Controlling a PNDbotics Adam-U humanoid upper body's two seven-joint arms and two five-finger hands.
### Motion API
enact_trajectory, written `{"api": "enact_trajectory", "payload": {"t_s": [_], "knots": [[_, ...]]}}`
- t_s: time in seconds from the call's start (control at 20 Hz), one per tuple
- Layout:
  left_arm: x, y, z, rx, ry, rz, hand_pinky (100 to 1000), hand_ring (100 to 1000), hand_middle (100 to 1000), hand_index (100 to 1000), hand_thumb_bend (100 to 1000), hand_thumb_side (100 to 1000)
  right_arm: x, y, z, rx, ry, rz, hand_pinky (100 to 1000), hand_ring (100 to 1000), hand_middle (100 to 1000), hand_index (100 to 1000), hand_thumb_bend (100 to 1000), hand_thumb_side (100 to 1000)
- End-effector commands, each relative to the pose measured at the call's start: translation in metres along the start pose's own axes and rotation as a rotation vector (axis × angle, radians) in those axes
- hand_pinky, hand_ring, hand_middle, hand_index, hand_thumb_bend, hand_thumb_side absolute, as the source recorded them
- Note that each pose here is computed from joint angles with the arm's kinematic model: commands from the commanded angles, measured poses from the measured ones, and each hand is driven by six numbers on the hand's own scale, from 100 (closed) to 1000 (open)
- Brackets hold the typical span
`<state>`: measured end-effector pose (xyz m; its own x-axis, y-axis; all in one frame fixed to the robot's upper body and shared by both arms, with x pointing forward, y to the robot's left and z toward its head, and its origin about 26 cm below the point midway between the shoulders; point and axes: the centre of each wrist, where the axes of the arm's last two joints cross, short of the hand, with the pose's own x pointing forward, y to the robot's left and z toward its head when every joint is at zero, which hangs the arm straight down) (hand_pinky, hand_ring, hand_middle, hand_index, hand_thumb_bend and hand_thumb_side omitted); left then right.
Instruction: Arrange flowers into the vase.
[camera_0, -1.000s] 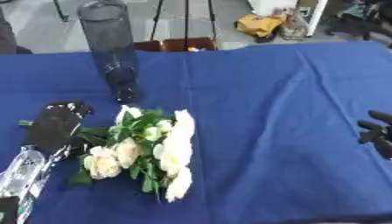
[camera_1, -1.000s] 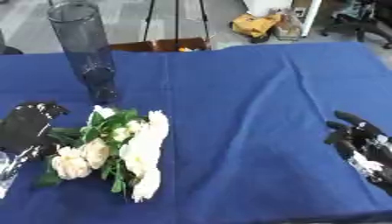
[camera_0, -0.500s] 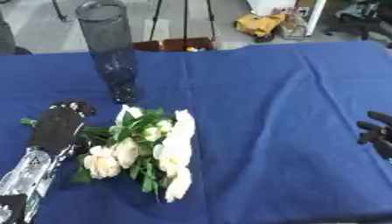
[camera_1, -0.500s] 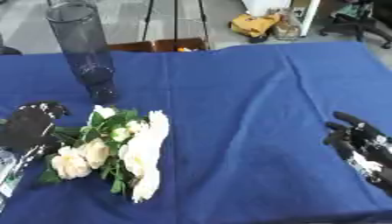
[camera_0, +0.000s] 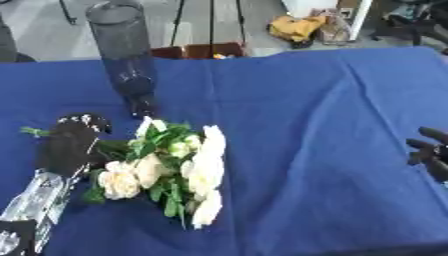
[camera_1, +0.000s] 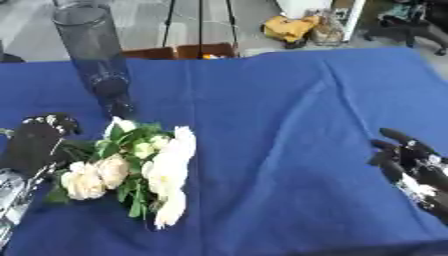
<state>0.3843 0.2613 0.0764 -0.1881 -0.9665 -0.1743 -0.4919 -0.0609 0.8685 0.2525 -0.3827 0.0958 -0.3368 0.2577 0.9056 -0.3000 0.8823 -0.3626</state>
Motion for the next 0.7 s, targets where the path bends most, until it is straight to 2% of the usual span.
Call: {"api": "enact_trajectory", "payload": {"t_s": [0.05, 0.1, 0.2, 0.3, 0.35, 0.45, 0.55, 0.6, 0.65, 0.7], "knots": [[-0.0027, 0.0093, -0.009, 0.101, 0.001, 0.014, 411, 435, 321, 457, 331, 100, 0.0052, -0.0037, -0.002, 0.006, -0.01, 0.024, 980, 1000, 599, 1000, 298, 471], [-0.0027, 0.0087, -0.0089, 0.118, 0.002, 0.019, 411, 435, 321, 457, 331, 100, 0.0052, -0.0037, -0.0021, 0.006, -0.011, 0.024, 980, 1000, 599, 1000, 298, 471], [-0.0026, 0.0071, -0.0086, 0.147, 0.002, 0.026, 398, 422, 309, 437, 276, 100, 0.0052, -0.0038, -0.0021, 0.006, -0.011, 0.024, 980, 1000, 599, 1000, 298, 471], [-0.0027, 0.0057, -0.0084, 0.173, 0.003, 0.034, 383, 403, 290, 417, 188, 100, 0.005, -0.0038, -0.002, 0.006, -0.011, 0.024, 980, 1000, 599, 1000, 298, 471], [-0.0028, 0.0051, -0.0084, 0.184, 0.005, 0.039, 370, 385, 274, 403, 100, 100, 0.005, -0.0038, -0.002, 0.006, -0.011, 0.023, 980, 1000, 599, 1000, 298, 471], [-0.0031, 0.0047, -0.0086, 0.206, 0.01, 0.049, 359, 366, 263, 391, 100, 100, 0.0049, -0.0038, -0.002, 0.006, -0.011, 0.023, 980, 1000, 599, 1000, 297, 471], [-0.0033, 0.0052, -0.0093, 0.232, 0.02, 0.063, 254, 278, 228, 353, 100, 100, 0.0047, -0.0038, -0.0019, 0.006, -0.01, 0.023, 980, 1000, 599, 1000, 285, 473], [-0.0035, 0.006, -0.0098, 0.249, 0.027, 0.076, 181, 224, 196, 329, 100, 192, 0.0047, -0.0039, -0.0018, 0.005, -0.01, 0.023, 980, 1000, 599, 1000, 275, 474], [-0.0039, 0.0068, -0.0104, 0.267, 0.035, 0.09, 143, 180, 168, 308, 100, 234, 0.0047, -0.004, -0.0018, 0.004, -0.01, 0.023, 980, 1000, 599, 1000, 272, 474], [-0.0043, 0.0072, -0.0106, 0.281, 0.041, 0.102, 143, 180, 168, 308, 100, 234, 0.0047, -0.004, -0.0018, 0.003, -0.01, 0.023, 980, 1000, 599, 1000, 272, 474]]}}
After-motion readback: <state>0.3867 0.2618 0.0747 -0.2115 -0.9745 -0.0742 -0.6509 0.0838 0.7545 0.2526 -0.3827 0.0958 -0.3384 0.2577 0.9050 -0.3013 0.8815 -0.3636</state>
